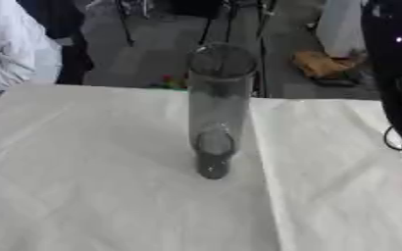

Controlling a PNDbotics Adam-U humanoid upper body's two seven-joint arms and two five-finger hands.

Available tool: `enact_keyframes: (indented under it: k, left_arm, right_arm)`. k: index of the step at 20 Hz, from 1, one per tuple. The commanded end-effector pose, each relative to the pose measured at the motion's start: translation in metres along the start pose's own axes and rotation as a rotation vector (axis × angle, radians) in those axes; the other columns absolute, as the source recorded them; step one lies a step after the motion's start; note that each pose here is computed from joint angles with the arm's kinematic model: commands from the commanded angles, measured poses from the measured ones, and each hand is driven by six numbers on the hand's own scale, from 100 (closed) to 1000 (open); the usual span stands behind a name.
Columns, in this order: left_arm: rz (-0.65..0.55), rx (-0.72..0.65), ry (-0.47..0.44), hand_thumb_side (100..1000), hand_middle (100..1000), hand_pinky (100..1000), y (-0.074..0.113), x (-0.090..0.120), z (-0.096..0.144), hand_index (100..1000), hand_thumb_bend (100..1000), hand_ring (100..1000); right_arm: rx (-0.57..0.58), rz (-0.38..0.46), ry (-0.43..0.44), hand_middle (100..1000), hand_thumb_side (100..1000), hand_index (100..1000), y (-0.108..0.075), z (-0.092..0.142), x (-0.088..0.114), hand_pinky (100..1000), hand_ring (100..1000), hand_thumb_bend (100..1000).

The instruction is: Arrange flowers into the vase.

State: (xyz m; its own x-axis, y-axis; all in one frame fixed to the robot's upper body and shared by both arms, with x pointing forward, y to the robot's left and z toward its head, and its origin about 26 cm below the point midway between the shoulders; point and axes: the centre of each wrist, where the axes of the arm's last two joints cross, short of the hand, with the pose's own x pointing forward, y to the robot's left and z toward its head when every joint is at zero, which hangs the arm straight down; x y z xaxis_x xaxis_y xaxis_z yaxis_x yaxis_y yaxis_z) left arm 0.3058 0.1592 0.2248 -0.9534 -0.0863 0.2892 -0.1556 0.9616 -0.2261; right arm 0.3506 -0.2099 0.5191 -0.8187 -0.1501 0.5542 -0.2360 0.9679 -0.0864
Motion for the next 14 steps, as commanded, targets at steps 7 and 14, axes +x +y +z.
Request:
enact_keyframes:
  k: [7, 14]
  left_arm:
    - [0.018, -0.008, -0.031, 965, 731, 490, -0.001, 0.005, -0.007, 808, 207, 762]
    - [0.024, -0.005, -0.036, 965, 731, 491, -0.003, 0.005, -0.008, 808, 210, 762]
  right_arm:
    - [0.01, -0.052, 0.001, 100, 119, 126, 0.009, -0.005, 0.008, 100, 146, 100]
    - [0.025, -0.105, 0.022, 100, 119, 127, 0.019, -0.004, 0.007, 100, 146, 100]
